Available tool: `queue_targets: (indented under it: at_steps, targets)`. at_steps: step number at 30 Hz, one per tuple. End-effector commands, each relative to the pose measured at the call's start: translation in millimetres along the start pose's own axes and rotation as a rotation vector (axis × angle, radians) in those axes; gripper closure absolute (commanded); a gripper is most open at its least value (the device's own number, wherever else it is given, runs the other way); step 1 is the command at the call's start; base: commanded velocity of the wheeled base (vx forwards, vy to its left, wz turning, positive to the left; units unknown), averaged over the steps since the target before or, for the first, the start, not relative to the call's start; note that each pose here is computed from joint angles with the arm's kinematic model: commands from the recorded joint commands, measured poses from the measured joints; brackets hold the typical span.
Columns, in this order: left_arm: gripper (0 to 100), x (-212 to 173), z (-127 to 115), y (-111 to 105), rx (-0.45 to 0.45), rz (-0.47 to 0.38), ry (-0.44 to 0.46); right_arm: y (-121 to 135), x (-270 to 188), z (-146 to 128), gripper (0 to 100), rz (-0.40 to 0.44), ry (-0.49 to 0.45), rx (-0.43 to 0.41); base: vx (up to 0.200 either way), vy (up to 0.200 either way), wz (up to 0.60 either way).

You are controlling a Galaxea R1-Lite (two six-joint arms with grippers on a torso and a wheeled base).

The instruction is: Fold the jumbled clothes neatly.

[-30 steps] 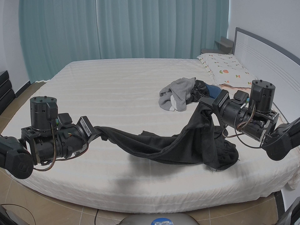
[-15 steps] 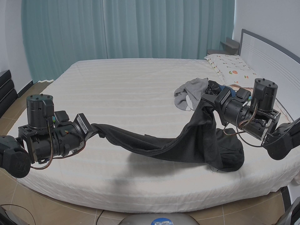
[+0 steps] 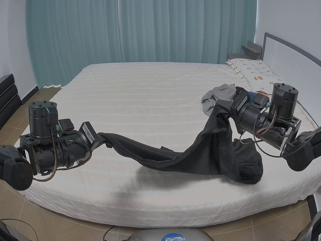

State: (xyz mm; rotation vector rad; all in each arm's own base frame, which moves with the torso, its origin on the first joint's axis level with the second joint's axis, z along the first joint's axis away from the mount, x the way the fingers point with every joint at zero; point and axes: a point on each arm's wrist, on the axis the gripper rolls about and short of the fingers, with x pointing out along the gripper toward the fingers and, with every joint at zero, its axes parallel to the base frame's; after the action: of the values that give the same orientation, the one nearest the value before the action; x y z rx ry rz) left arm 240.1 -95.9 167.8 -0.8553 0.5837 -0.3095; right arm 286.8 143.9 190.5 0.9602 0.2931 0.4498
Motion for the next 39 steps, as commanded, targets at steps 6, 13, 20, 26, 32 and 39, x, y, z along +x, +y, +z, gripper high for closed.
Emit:
queue_targets:
  at_steps: [6,13,20,26,32,39]
  targets:
    - [100,-6,4,1,-0.004,-0.001,-0.023,0,-5,1,100,-0.003,-0.001,-0.005,0.0,0.2,0.0]
    - [100,-6,3,1,-0.001,0.0,-0.021,-3,-5,0,100,-0.017,0.008,-0.041,0.0,0.114,0.0]
    - [100,-7,-5,4,0.0,0.011,0.009,-6,-14,0,100,-0.035,0.007,-0.046,0.0,0.0,0.0]
    - [100,-10,-18,10,0.009,0.035,0.04,-3,-33,-3,100,-0.03,0.017,-0.046,-0.133,0.0,0.0]
    - [100,-36,-20,3,0.025,-0.016,0.015,6,-62,-1,100,-0.006,0.003,-0.057,-0.2,0.0,0.0]
    - [100,-73,-11,-22,0.042,-0.087,-0.026,43,-100,23,100,0.107,-0.12,-0.108,-0.143,0.0,0.0]
